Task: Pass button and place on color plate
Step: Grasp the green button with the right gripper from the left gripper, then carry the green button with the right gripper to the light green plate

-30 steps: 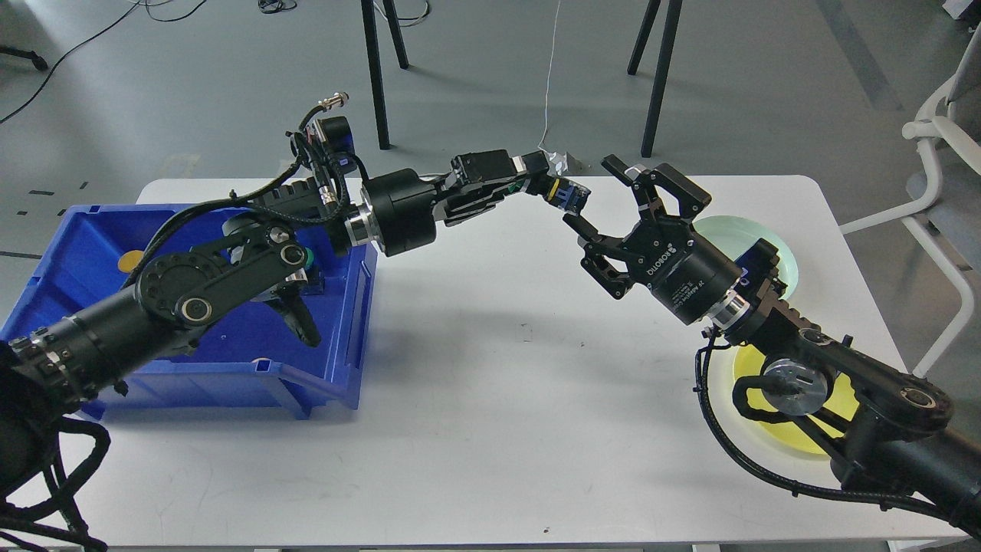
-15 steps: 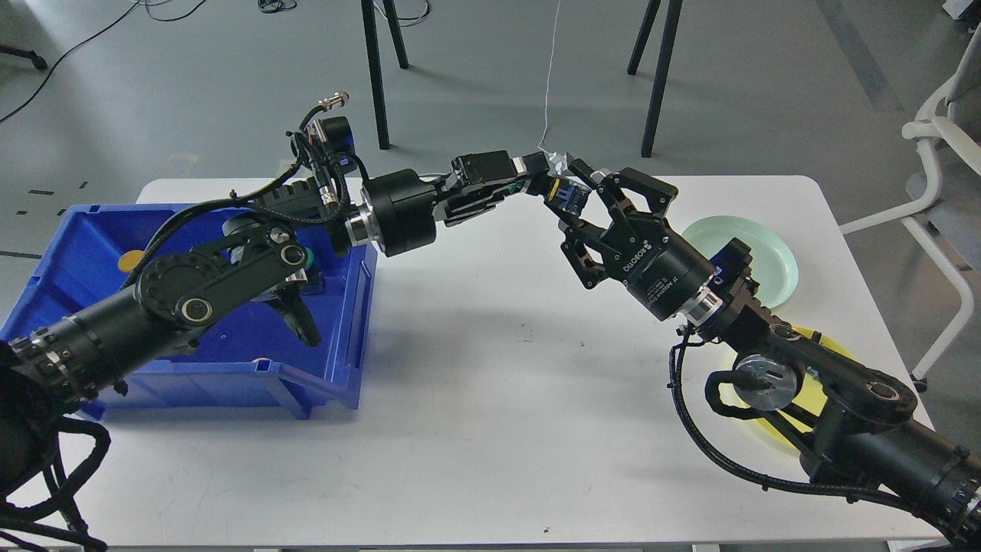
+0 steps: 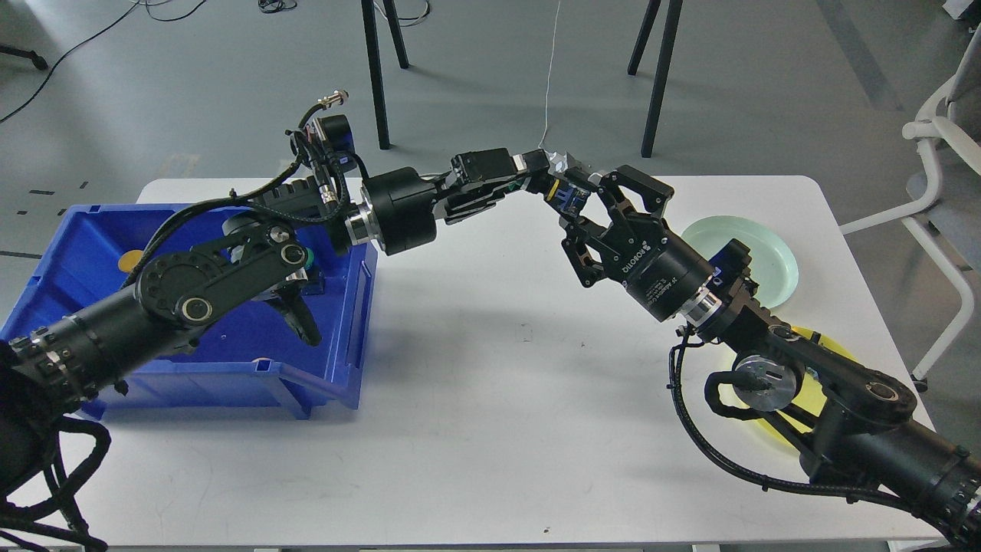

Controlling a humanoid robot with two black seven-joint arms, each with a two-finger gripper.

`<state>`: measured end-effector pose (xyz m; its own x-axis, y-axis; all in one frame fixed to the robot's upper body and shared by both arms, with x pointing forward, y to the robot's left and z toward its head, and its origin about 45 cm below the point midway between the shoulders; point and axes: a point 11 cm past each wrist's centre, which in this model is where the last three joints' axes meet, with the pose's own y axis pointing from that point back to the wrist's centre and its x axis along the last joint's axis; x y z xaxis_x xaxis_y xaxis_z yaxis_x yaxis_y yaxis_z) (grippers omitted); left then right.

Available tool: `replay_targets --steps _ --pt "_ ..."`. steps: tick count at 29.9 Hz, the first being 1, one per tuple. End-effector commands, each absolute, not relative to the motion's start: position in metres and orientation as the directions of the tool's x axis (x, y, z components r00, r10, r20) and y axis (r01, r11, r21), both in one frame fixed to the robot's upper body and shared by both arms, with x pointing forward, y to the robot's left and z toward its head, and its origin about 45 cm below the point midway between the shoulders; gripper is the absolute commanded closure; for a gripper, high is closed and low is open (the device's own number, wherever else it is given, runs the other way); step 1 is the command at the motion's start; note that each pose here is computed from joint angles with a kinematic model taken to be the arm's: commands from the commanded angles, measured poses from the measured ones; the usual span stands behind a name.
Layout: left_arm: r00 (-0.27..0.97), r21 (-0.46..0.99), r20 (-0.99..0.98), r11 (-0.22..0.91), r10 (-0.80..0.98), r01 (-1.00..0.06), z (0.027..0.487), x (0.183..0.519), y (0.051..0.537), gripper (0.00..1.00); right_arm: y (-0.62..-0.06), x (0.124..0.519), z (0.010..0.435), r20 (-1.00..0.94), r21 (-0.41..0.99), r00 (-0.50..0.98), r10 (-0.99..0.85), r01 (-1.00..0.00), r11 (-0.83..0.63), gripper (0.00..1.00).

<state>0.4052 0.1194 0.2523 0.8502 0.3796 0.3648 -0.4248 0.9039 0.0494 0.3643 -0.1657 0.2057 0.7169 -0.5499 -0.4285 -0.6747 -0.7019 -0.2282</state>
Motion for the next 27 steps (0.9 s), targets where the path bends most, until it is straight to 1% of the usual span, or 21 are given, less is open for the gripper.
replay_targets --steps 1,4,8,11,15,17,23,27 --pt "0.851 0.049 0.363 0.905 0.379 -0.424 0.252 0.405 0.119 0.67 -0.166 0.364 0.205 -0.429 -0.227 0.716 -0.551 -0.676 -0.702 0.99" --pt "0.851 0.048 0.362 0.904 0.38 -0.424 0.252 0.405 0.119 0.38 -0.166 0.364 0.205 -0.43 -0.228 0.717 -0.549 -0.674 -0.702 0.99" --pt "0.85 0.049 0.364 0.904 0.38 -0.424 0.253 0.405 0.119 0.23 -0.165 0.363 0.205 -0.432 -0.228 0.716 -0.548 -0.674 -0.702 0.99" --pt "0.85 0.047 0.362 0.904 0.382 -0.426 0.253 0.406 0.12 0.15 -0.166 0.363 0.204 -0.432 -0.226 0.715 -0.549 -0.676 -0.702 0.99" --pt "0.849 0.044 0.356 0.901 0.39 -0.432 0.254 0.407 0.121 0.06 -0.172 0.363 0.204 -0.432 -0.225 0.708 -0.559 -0.685 -0.693 0.99" --pt "0.85 0.042 0.355 0.902 0.389 -0.43 0.254 0.407 0.121 0.06 -0.179 0.366 0.206 -0.431 -0.231 0.698 -0.572 -0.698 -0.678 0.99" --pt "0.849 0.039 0.355 0.901 0.392 -0.433 0.255 0.407 0.122 0.05 -0.247 0.377 0.213 -0.387 -0.214 0.611 -0.69 -0.788 -0.578 0.99" --pt "0.849 0.041 0.355 0.901 0.391 -0.432 0.255 0.407 0.121 0.05 -0.306 0.386 0.205 -0.318 -0.139 0.491 -0.811 -0.87 -0.472 0.99"
